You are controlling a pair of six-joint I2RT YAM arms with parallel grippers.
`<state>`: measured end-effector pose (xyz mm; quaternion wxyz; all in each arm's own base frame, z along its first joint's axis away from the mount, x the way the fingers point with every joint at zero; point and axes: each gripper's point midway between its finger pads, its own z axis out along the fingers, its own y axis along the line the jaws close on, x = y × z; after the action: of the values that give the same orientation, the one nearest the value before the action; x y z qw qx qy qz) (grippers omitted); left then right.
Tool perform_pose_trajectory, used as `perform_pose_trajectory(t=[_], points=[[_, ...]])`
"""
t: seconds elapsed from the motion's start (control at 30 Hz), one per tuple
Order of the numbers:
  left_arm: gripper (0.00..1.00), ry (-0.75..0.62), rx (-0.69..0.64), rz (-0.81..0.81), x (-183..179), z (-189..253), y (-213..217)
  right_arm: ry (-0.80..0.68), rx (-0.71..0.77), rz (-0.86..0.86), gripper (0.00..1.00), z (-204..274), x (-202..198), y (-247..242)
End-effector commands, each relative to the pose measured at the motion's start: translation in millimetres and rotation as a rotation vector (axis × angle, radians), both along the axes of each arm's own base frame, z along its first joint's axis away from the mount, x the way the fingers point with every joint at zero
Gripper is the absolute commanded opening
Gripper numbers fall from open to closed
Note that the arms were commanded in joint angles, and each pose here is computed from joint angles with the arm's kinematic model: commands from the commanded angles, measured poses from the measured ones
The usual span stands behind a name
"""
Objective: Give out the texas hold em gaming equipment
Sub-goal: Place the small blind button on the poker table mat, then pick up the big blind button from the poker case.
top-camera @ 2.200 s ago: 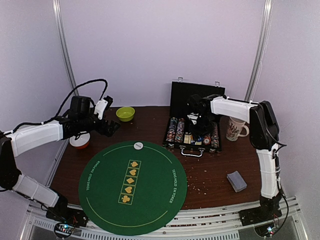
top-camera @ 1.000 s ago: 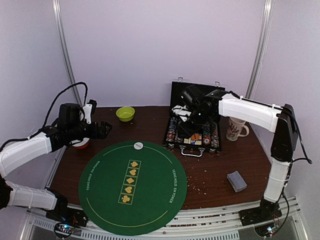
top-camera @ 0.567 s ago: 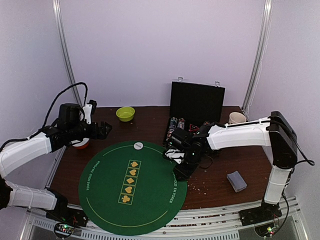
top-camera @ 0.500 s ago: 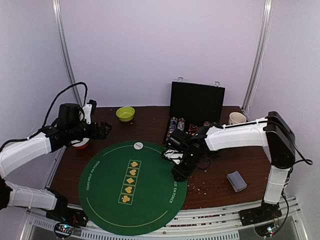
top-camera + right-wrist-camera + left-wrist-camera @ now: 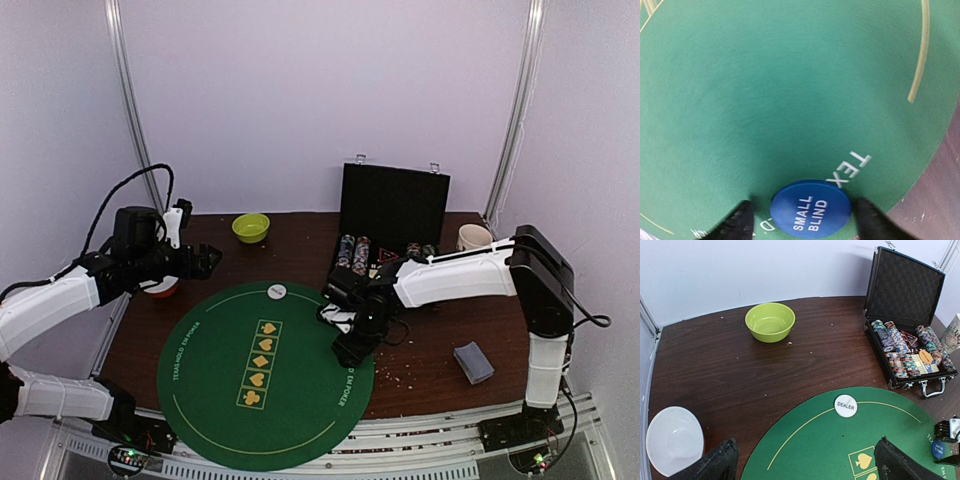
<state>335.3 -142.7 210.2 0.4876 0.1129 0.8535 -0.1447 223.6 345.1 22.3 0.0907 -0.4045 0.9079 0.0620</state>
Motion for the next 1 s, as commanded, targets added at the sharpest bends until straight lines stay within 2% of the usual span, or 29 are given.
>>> perform_pose_trajectory(t=[0.0, 0.1, 0.2, 0.3, 0.4, 0.53, 0.63, 0.8, 0.97], points=[[0.98, -0.042, 0.008, -0.004, 4.3, 12.2, -1.8, -0.020, -0.045, 0.005, 0.80, -1.3, 1.3, -4.9], [0.98, -0.048, 0.007, -0.006, 5.1, 14.9, -2.3, -0.030, 0.001, 0.024, 0.91, 19.5, 4.6, 6.5], [0.98, -0.055, 0.008, -0.008, 6.9, 18.5, -2.5, -0.093, 0.062, 0.039, 0.94, 58.5, 20.8, 17.2], [0.98, -0.061, 0.010, -0.021, 8.6, 21.4, -5.6, -0.204, 0.107, -0.033, 0.94, 102.5, 63.6, 9.0], [0.98, -0.059, 0.017, -0.034, 12.2, 22.0, -8.7, -0.262, 0.098, -0.147, 0.92, 121.0, 109.3, -19.6], [0.98, -0.064, 0.028, -0.051, 20.2, 25.3, -13.6, -0.271, 0.035, -0.293, 0.88, 112.9, 162.5, -64.5], [0.98, -0.082, 0.032, -0.069, 26.6, 31.5, -18.5, -0.234, 0.045, -0.354, 0.88, 98.1, 190.6, -80.9], [0.98, -0.124, 0.029, -0.113, 35.3, 37.6, -28.4, -0.194, 0.007, -0.386, 0.88, 70.6, 210.6, -90.1], [0.98, -0.115, 0.061, -0.145, 45.6, 29.2, -35.9, -0.156, -0.059, -0.401, 0.87, 41.2, 211.0, -98.4]])
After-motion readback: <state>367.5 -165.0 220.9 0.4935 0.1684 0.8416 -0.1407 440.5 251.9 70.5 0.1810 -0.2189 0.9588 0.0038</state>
